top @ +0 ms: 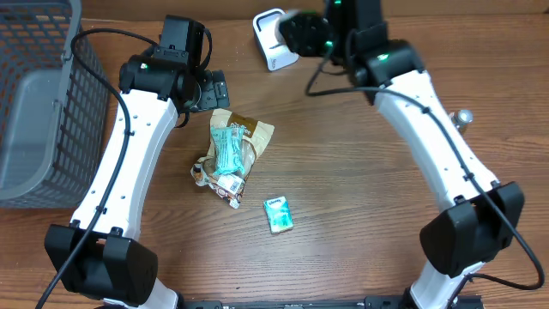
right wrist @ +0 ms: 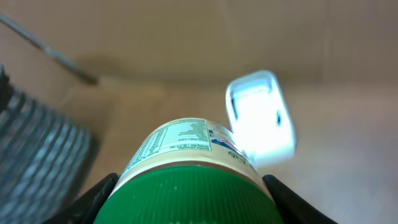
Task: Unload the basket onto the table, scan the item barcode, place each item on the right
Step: 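Carry the tub up to the white scanner and hold it there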
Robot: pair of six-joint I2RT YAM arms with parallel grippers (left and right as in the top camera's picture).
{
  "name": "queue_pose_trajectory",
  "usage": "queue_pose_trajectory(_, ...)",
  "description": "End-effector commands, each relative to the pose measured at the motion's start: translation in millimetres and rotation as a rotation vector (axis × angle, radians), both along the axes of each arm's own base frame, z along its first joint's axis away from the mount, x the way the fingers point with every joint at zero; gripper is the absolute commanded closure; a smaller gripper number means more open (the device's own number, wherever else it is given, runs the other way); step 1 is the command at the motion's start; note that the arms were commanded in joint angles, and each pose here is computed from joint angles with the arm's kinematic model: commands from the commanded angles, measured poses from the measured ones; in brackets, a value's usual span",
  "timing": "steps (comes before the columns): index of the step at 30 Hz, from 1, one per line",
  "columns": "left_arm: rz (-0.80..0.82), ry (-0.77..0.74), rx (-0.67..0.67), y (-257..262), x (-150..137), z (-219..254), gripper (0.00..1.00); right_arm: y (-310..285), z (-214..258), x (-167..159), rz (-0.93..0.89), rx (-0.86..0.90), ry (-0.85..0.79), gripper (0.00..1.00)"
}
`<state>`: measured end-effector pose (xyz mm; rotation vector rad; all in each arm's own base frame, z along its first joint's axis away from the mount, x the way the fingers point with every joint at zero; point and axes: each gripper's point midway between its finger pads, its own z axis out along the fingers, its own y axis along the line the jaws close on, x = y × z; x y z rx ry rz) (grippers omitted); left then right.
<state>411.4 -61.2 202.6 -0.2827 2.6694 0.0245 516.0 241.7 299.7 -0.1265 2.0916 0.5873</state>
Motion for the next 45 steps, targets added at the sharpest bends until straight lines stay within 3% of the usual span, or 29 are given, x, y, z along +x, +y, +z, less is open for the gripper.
queue_pose_trajectory(1, -0.014, -0.029, 0.009, -0.8, 1.6, 10.9, 0.00, -9.1, 21.5, 22.6, -0.127, -0.181, -0.199, 0.96)
queue_pose_trajectory(13, -0.016, -0.029, 0.009, -1.4, 1.5, 10.9, 0.00, 13.6, -34.2, 89.6, -0.187, -0.133, -0.331, 0.95)
queue_pose_trajectory(17, -0.014, -0.029, 0.009, -0.8, 1.6, 10.9, 0.00, 25.3, -61.6, 102.6, -0.163, -0.112, -0.347, 0.85)
queue_pose_trajectory(19, -0.014, -0.029, 0.009, -0.8, 1.6, 10.9, 0.00, 28.2, -72.3, 109.0, -0.166, -0.103, -0.364, 0.89)
queue_pose_trajectory(24, -0.015, -0.029, 0.009, -1.1, 1.6, 10.9, 0.00, 30.2, -82.6, 118.1, -0.175, -0.081, -0.403, 0.96)
queue_pose_trajectory(36, -0.014, -0.029, 0.009, -0.8, 1.6, 10.9, 0.00, 43.0, -112.2, 122.3, -0.112, -0.055, -0.394, 0.96)
queue_pose_trajectory(45, -0.014, -0.029, 0.009, -0.8, 1.6, 10.9, 0.00, 35.5, -103.2, 127.5, -0.130, -0.036, -0.433, 0.96)
